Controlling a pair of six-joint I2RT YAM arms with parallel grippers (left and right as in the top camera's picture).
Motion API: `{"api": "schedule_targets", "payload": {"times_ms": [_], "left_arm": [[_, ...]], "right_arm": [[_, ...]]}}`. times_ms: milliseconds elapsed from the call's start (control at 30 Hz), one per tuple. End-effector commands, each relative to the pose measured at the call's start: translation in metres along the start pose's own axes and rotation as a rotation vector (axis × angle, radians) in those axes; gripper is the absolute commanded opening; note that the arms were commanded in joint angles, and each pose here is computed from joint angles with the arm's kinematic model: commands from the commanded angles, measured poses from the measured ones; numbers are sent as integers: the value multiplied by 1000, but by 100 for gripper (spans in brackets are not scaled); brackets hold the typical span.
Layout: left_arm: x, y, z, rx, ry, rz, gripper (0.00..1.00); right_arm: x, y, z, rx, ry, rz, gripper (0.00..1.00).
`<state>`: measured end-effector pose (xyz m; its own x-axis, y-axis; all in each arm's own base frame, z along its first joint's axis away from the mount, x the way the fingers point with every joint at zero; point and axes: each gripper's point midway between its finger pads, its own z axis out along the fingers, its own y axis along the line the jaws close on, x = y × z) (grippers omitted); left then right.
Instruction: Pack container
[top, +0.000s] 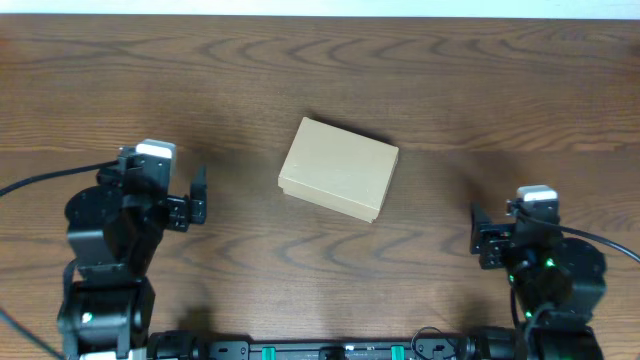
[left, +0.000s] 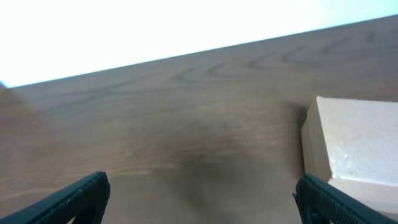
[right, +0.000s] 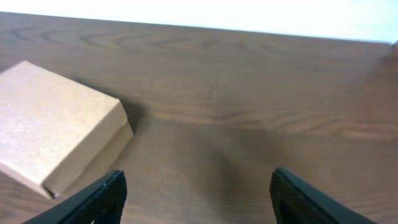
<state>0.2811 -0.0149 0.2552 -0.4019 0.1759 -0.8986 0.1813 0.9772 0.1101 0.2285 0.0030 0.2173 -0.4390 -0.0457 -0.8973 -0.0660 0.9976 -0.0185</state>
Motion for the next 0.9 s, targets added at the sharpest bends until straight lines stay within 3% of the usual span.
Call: {"api": "schedule_targets", "payload": {"times_ms": [0, 67, 167, 200, 333, 633, 867], "left_arm": [[10, -7, 14, 46, 5, 25, 95], [5, -5, 18, 42, -19, 41, 95], [-6, -2, 20, 27, -61, 55, 95], [-8, -2, 20, 25, -70, 56, 95], [-4, -3, 20, 29, -52, 50, 95], [48, -7, 17, 41, 162, 22, 95], [68, -4, 13, 13, 247, 15, 95]], "right_arm": [[29, -3, 18, 12, 49, 48, 72], [28, -4, 24, 18, 20, 44, 72], [10, -6, 26, 24, -66, 2, 81], [1, -7, 26, 29, -102, -38, 99], [-13, -8, 24, 40, -160, -116, 99], [-14, -8, 24, 36, -166, -64, 99], [-14, -8, 24, 35, -164, -64, 99]]}}
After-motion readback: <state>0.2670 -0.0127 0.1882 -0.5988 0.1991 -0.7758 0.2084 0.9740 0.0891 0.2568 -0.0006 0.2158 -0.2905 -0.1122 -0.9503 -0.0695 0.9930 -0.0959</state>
